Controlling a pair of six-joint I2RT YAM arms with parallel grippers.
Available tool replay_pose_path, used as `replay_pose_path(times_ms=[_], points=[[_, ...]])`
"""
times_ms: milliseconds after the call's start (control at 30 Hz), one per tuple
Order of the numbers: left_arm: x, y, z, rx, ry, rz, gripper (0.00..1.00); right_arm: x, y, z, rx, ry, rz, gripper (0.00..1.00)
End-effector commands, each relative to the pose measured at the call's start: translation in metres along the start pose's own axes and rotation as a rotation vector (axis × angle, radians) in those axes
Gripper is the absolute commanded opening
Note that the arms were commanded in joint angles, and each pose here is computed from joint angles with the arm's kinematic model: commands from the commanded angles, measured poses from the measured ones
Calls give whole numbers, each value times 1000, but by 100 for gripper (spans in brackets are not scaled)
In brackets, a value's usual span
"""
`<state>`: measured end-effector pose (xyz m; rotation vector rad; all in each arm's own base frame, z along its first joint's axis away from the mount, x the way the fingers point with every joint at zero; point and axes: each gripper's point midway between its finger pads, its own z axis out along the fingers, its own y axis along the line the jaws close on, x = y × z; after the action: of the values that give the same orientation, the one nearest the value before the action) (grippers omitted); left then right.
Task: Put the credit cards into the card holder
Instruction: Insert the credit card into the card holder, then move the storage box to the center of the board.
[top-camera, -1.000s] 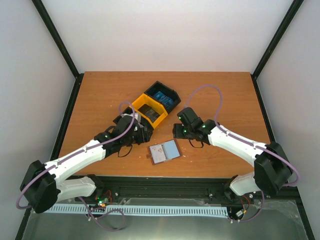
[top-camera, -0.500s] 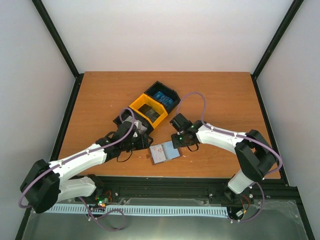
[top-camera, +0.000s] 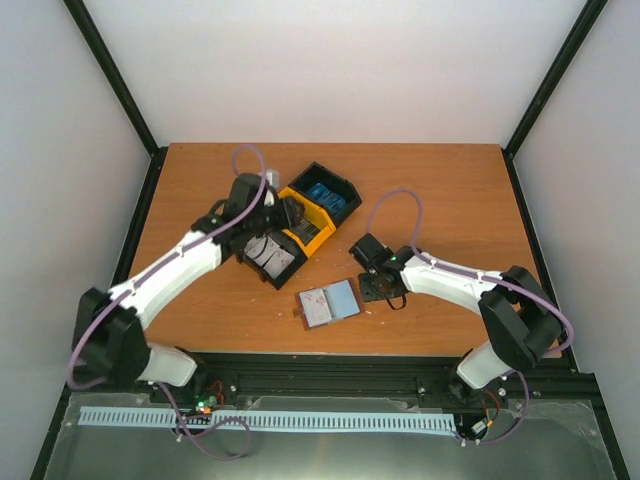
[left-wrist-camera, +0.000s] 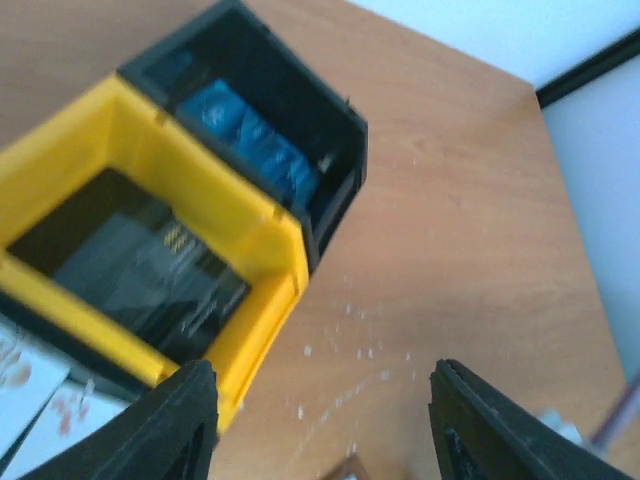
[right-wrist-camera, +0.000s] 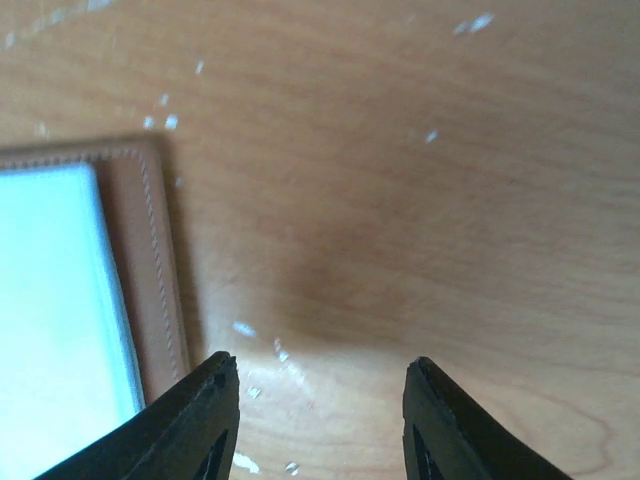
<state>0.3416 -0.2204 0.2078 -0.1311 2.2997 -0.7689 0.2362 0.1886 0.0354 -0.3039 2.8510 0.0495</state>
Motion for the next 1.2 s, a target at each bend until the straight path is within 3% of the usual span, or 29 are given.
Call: replay_pose_path(times_ms=[0, 133, 267, 567, 667, 833, 1167], points=[[-19, 10, 28, -108, 82, 175, 55, -32, -14, -10, 24, -115, 91, 46], [-35, 41, 57, -303, 139, 262, 38, -55, -14, -11, -1, -132, 119, 46], [-42, 54, 78, -375, 170, 375, 31, -66, -15, -6, -9, -118, 116, 45], [-23, 79, 141, -395, 293, 467, 30, -109, -14, 4, -147, -125, 131, 46], [-16, 70, 150, -327, 342, 479, 32, -121, -17, 4, -169, -133, 137, 46], [9, 60, 147, -206, 428, 500, 35, -121, -23, 11, -171, -134, 144, 46], [41, 93, 108, -315, 539, 512, 34, -127, -25, 20, -161, -144, 157, 47]])
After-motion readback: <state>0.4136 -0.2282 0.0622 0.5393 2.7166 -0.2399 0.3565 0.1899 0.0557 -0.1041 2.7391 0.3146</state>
